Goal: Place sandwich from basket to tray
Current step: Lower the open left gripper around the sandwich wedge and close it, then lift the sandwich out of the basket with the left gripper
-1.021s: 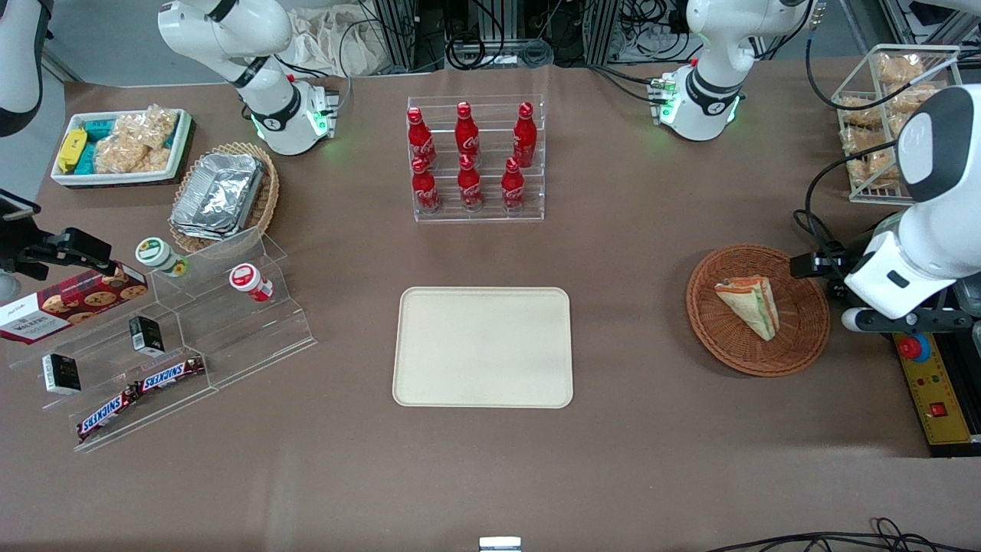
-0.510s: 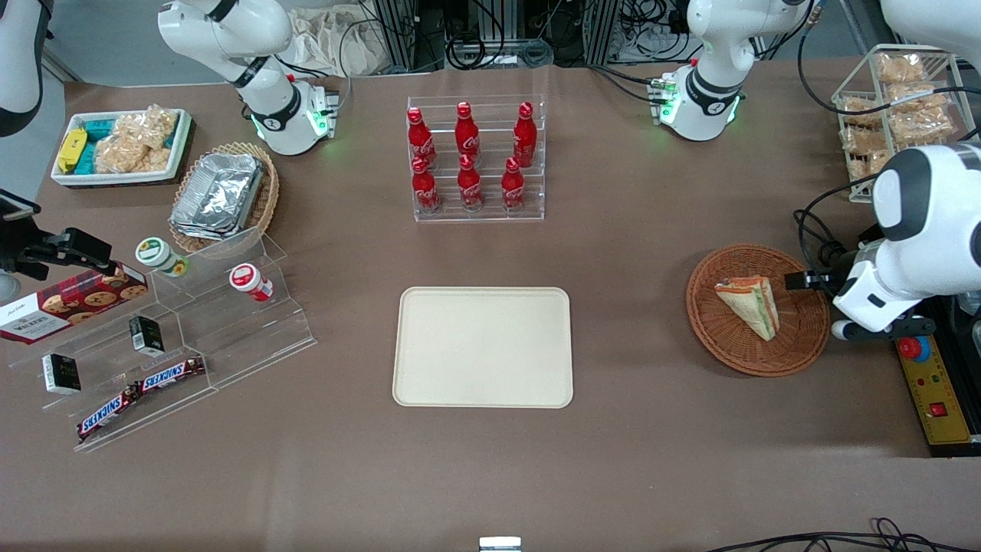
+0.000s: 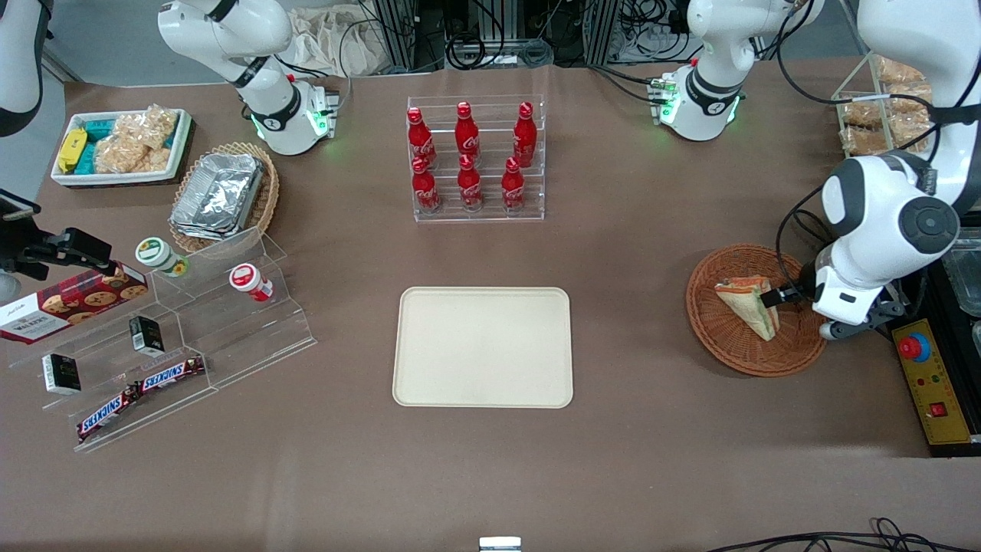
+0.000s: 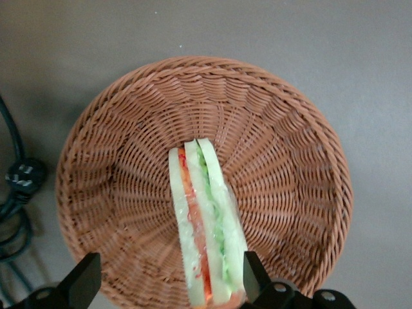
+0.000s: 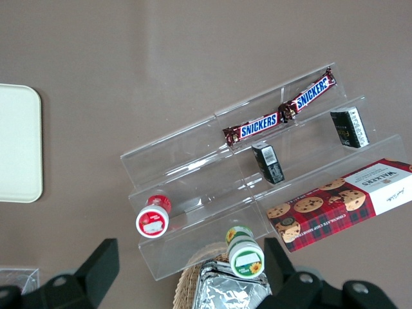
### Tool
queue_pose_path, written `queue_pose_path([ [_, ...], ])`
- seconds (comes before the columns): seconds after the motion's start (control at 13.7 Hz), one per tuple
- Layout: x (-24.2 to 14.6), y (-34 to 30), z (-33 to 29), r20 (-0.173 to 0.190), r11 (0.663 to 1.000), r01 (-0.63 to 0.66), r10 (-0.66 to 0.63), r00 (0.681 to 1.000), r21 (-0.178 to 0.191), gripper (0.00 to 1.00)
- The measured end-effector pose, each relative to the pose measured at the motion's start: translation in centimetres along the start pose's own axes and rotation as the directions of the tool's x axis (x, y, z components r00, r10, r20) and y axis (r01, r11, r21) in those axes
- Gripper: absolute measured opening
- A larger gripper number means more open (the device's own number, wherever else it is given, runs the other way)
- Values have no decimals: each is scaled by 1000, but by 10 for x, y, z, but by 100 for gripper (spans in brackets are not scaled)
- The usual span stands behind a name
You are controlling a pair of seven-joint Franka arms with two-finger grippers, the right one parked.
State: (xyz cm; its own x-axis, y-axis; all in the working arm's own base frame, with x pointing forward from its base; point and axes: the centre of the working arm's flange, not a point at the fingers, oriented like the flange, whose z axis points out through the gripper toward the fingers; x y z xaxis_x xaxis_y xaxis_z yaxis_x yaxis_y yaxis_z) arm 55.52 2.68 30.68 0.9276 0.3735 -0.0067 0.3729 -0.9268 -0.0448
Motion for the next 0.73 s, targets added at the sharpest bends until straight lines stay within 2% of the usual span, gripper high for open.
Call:
queue_pose_path([
  [0.15,-3,4,13,-21,997,76,-76,997,-15,99],
  [0.29,-3,7,23,-28,993,118,-119,992,-24,99],
  [0.58,-11,7,54,-10,991,131,-131,991,-22,98],
  [0.73,-16,6,68,-2,991,133,-133,991,-22,94],
])
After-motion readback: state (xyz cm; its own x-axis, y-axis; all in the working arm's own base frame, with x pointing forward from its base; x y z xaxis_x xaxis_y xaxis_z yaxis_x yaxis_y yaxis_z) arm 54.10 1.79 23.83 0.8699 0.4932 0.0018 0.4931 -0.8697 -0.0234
